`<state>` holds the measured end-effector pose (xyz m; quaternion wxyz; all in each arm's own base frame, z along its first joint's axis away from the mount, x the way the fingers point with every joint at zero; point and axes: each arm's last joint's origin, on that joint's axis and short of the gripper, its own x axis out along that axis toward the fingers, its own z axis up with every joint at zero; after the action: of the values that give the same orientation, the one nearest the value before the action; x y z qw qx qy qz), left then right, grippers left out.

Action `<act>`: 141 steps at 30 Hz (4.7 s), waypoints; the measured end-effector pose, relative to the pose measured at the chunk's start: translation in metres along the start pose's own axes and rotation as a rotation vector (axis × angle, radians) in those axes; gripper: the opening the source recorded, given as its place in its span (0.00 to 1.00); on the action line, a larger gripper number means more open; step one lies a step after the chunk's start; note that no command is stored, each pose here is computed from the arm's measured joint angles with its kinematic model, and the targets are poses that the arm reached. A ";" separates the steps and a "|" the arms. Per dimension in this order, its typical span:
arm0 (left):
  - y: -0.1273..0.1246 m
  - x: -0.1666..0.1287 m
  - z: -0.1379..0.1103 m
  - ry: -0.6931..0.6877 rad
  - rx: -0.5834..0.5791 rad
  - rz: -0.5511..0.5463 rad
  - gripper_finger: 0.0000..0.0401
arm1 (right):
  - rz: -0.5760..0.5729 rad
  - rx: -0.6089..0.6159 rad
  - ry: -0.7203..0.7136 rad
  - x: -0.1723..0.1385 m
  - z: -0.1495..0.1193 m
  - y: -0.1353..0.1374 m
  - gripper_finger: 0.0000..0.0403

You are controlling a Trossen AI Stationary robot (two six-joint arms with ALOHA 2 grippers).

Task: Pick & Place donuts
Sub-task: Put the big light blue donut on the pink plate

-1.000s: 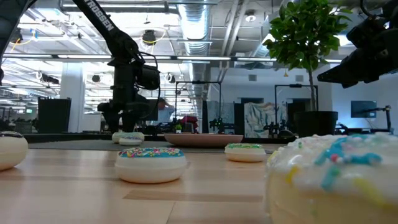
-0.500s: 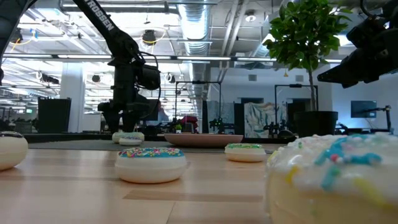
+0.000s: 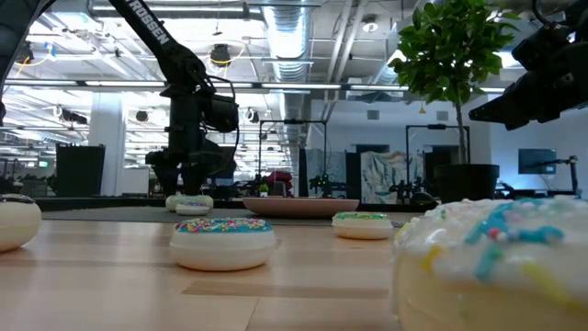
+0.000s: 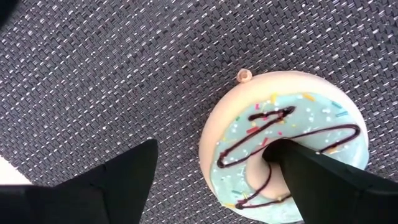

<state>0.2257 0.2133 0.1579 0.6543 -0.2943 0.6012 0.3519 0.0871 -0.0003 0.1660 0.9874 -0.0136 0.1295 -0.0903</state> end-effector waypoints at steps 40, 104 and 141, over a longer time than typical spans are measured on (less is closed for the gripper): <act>-0.002 0.010 -0.001 -0.048 -0.035 -0.058 0.72 | 0.000 0.000 0.001 0.000 0.000 0.000 0.00; -0.013 -0.017 0.012 -0.048 -0.043 -0.061 0.44 | 0.000 0.000 0.000 0.000 0.000 0.000 0.00; -0.013 -0.006 0.009 -0.088 -0.026 -0.042 0.44 | 0.000 0.000 0.000 0.000 0.000 0.000 0.00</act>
<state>0.2414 0.2125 0.1645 0.6835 -0.2996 0.5609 0.3584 0.0871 -0.0003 0.1660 0.9873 -0.0137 0.1297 -0.0905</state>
